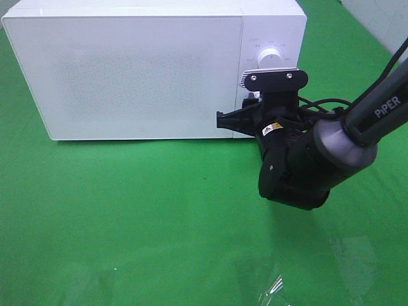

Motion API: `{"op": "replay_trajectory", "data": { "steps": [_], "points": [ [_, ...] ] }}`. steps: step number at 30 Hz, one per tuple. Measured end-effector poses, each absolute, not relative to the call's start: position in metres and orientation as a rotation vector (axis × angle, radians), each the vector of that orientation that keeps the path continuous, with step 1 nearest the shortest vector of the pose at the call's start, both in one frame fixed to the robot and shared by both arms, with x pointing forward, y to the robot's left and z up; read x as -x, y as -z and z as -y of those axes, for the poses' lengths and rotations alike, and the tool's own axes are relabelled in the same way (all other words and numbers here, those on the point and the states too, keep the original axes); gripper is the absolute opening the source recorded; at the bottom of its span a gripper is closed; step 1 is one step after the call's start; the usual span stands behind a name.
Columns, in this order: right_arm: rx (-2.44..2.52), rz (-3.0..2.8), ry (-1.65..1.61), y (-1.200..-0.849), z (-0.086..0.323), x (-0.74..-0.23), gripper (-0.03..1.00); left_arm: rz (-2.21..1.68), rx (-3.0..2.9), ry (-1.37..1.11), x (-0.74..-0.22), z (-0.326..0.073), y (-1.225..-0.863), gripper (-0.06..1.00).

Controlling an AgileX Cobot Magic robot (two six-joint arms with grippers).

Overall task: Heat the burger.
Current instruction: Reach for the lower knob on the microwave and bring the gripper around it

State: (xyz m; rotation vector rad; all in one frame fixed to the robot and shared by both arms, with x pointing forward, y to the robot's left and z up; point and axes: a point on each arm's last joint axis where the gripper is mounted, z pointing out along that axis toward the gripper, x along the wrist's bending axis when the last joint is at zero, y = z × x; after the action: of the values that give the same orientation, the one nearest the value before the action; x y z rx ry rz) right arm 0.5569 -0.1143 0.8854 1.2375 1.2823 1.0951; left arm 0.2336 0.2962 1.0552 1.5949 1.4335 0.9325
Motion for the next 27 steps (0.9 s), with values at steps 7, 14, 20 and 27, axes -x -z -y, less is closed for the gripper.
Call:
{"op": "replay_trajectory", "data": {
  "steps": [7,14,20,27],
  "points": [
    [-1.375,-1.187,-1.237,-0.8854,0.1139,-0.5564,0.44,-1.434,-1.595,-0.933,-0.2336,-0.2962,-1.0552,0.99],
    [-1.788,-0.817,-1.64,-0.8843,0.1145,-0.5549,0.44,-1.434,-1.595,-0.933,-0.2336,-0.2962,-1.0552,0.99],
    [-2.095,-0.417,-1.933,-0.8838,0.1153,-0.5549,0.45,-1.434,-1.595,-0.933,-0.2336,-0.2962,-1.0552,0.99],
    [-2.227,-0.201,-2.053,-0.8832,0.1159,-0.5545,0.45,-1.434,-1.595,-0.933,-0.2336,-0.2962,-1.0552,0.99]
  ]
}}
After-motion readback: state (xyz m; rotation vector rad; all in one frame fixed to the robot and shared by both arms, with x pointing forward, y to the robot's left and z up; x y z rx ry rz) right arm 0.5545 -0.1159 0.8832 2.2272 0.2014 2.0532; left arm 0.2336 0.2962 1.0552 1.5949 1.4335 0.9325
